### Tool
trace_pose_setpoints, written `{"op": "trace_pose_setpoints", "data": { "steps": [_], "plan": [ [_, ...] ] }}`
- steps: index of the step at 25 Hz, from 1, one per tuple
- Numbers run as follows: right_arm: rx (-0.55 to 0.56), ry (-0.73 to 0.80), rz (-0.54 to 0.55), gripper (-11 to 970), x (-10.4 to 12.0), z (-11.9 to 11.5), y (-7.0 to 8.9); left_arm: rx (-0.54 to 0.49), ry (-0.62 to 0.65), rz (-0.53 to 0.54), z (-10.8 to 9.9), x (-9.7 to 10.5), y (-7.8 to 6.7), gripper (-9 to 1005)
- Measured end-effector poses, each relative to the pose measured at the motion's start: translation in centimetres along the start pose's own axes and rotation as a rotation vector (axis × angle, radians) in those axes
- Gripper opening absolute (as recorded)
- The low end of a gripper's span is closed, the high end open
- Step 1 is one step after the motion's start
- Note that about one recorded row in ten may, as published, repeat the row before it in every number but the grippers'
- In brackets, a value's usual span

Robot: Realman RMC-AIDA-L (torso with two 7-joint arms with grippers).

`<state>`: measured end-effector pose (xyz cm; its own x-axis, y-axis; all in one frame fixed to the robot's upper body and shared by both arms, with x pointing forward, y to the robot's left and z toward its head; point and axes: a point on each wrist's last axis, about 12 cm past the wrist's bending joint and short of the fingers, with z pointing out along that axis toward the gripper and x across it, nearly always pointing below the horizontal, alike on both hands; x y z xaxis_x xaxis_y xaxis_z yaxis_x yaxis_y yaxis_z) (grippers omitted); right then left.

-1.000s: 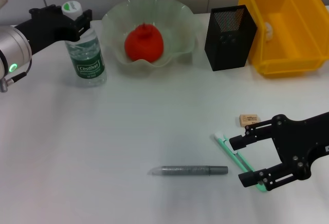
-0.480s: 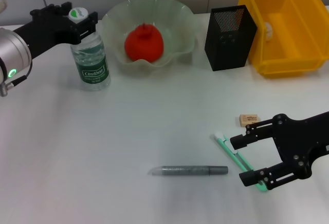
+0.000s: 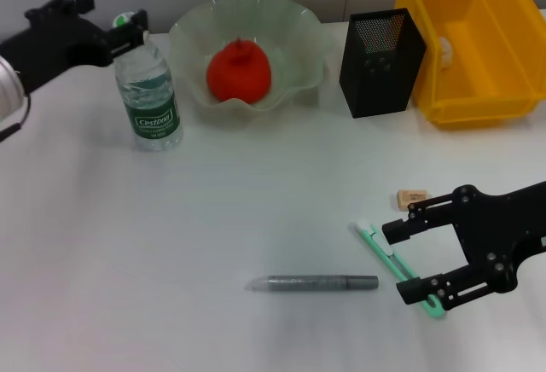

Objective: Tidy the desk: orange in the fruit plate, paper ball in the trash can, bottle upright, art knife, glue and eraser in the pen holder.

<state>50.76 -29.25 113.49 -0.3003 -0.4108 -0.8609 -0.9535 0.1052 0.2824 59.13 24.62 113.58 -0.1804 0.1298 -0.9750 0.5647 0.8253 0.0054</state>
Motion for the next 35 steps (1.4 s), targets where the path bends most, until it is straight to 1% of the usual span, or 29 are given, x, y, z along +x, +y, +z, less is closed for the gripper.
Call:
{"op": "trace_pose_setpoints", "data": {
  "steps": [1, 3, 4, 5, 7, 8, 10, 11, 12, 15, 16, 17, 19, 21, 22, 23, 26, 30, 35],
  "plan": [
    [0.002, -0.001, 0.002, 735, 0.0, 0.0, 0.0, 0.016, -0.013, -0.003, -0.4, -0.3, 0.1, 818],
    [0.006, -0.002, 0.009, 735, -0.1, -0.2, 0.0, 0.016, -0.013, -0.003, -0.4, -0.3, 0.1, 818],
    [0.01, -0.004, 0.01, 735, -0.2, -0.3, 0.0, 0.101, -0.051, -0.019, -1.8, -1.0, 0.4, 817],
    [0.016, -0.007, 0.01, 735, -0.2, -0.4, 0.1, 0.101, -0.051, -0.019, -1.8, -1.0, 0.4, 817],
    [0.028, -0.019, 0.006, 735, -0.4, -0.6, 0.2, 0.215, -0.087, -0.04, -3.7, -1.3, 0.7, 817],
    [0.032, -0.024, 0.004, 735, -0.5, -0.7, 0.2, 0.288, -0.105, -0.053, -5.0, -1.2, 0.7, 817],
    [0.048, -0.026, 0.009, 735, -0.7, -1.0, 0.2, 0.377, -0.127, -0.053, -6.5, -1.1, 0.5, 816],
    [0.056, -0.025, 0.014, 735, -0.9, -1.1, 0.2, 0.413, -0.14, -0.051, -7.3, -1.0, 0.5, 816],
    [0.063, -0.022, 0.021, 735, -1.0, -1.2, 0.2, 0.473, -0.161, -0.05, -8.7, -0.7, 0.5, 816],
    [0.083, -0.01, 0.041, 735, -1.7, -1.5, 0.1, 0.557, -0.181, -0.057, -10.7, 0.0, 0.5, 816],
    [0.092, -0.005, 0.051, 735, -1.9, -1.6, 0.1, 0.598, -0.174, -0.064, -11.5, 0.4, 0.5, 816],
    [0.119, 0.007, 0.078, 734, -2.6, -1.8, -0.2, 0.598, -0.174, -0.064, -11.5, 0.4, 0.5, 815],
    [0.136, 0.014, 0.095, 734, -3.0, -1.9, -0.3, 0.703, -0.134, -0.085, -12.9, 1.5, 0.4, 815],
    [0.173, 0.037, 0.139, 734, -4.0, -2.0, -0.7, 0.732, -0.118, -0.08, -13.2, 1.8, 0.2, 815],
    [0.205, 0.076, 0.173, 734, -5.2, -2.0, -1.1, 0.751, -0.104, -0.073, -13.3, 2.1, 0.0, 815],
    [0.205, 0.076, 0.173, 734, -5.2, -2.0, -1.1, 0.76, -0.093, -0.067, -13.3, 2.3, -0.1, 814],
    [0.249, 0.177, 0.241, 734, -7.2, -1.5, -1.9, 0.787, -0.03, -0.045, -13.1, 2.9, -0.4, 814],
    [0.306, 0.346, 0.352, 734, -9.7, -0.2, -3.3, 0.811, 0.014, -0.011, -13.0, 3.4, -0.6, 813],
    [0.385, 0.553, 0.473, 734, -12.7, 2.4, -5.1, 0.837, 0.069, 0.019, -12.4, 4.1, -1.2, 813]
  ]
}}
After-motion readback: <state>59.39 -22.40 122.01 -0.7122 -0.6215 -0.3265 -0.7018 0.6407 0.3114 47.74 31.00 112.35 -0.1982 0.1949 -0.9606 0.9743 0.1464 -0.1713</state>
